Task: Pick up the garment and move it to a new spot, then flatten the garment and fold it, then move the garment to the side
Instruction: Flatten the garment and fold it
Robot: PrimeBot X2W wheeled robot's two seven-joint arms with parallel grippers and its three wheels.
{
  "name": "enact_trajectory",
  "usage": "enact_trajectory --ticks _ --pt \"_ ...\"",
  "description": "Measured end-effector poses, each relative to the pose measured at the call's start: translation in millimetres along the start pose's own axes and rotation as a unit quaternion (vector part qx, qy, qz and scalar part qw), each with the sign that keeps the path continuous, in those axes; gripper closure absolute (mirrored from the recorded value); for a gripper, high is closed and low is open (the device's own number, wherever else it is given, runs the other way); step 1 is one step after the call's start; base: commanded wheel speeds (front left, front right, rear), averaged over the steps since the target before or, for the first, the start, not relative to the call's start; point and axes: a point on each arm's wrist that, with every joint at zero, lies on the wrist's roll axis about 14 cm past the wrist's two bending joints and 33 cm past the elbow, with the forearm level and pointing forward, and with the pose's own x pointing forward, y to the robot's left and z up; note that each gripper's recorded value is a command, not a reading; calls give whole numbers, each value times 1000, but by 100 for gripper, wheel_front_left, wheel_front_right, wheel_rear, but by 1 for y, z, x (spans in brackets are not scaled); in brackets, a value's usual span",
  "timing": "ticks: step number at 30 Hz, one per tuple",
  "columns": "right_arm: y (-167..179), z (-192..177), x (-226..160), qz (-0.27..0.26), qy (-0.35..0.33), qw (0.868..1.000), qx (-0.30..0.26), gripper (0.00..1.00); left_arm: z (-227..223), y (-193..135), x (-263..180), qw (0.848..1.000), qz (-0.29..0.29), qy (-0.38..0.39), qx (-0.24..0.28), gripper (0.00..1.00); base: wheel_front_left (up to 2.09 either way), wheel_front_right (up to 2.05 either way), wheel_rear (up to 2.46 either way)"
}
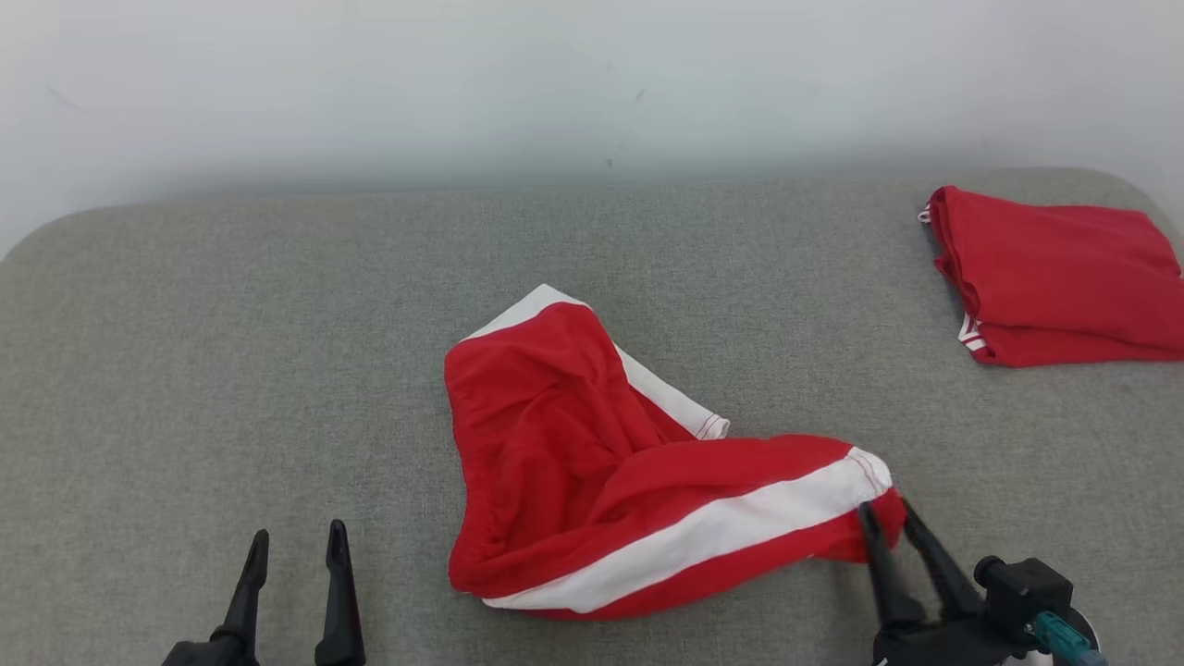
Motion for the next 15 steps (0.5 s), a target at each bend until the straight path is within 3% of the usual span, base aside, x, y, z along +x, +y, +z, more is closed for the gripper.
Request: enact_trajectory --ticks 15 --pt "12 58 -12 -6 -101 995 -5 0 8 2 -10 1000 -2 -12 4 0 0 0 0"
